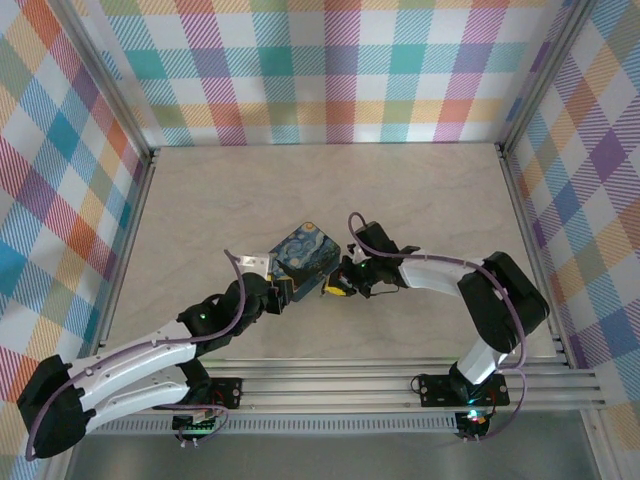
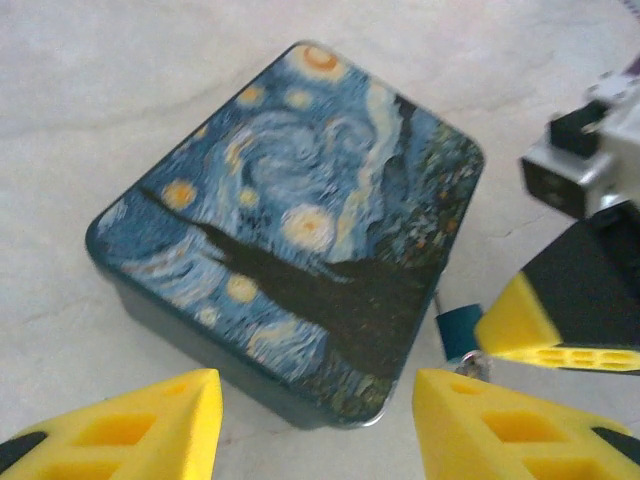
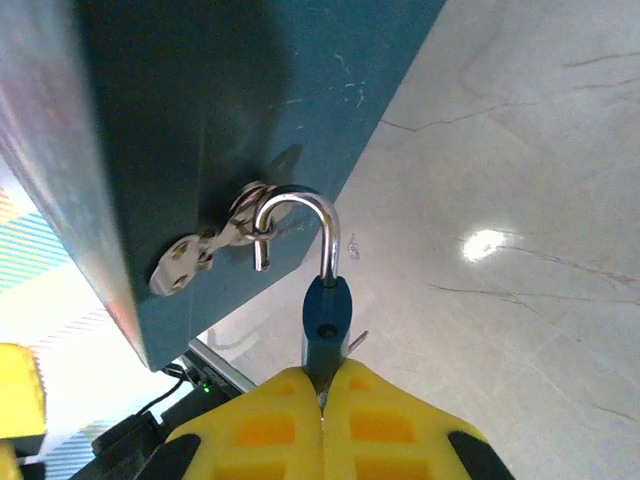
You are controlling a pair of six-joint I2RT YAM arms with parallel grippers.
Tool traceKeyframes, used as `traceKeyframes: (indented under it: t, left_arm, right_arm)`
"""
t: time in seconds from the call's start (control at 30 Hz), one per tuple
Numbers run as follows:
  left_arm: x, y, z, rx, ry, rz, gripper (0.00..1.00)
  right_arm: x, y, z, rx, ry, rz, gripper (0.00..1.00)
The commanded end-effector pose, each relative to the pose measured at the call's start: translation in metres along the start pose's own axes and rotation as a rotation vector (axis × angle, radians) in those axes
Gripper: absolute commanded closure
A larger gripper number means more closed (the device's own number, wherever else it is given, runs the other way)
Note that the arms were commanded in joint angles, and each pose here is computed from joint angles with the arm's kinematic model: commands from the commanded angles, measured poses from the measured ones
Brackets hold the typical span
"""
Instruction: Unlock a padlock with a key
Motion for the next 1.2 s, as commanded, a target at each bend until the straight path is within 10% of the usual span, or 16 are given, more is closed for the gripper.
traceKeyframes:
  t: [0.0, 1.17]
  left_arm:
    - [0.001, 0.000, 0.004, -0.098, -0.006, 0.037, 0.47]
    - [-0.006, 0.014, 0.002, -0.190, -0.029, 0.120, 0.47]
  right_arm:
    - [-0.011, 0.006, 0.005, -0.015, -0.068, -0.023, 1.00]
    - [0.036, 0.046, 0.090, -0.119, -0.060, 0.097, 1.00]
Point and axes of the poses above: each hand's point on the last joint's axis, 136 mm out from that joint toward the fingers, its own x axis out along the fingers, its own y axis along the line the jaws close on, z = x × y, the point moved 10 cm from there along -x, back along the fingers, and after that the axes turned 12 degrees about -x, right-handed, at the moved point
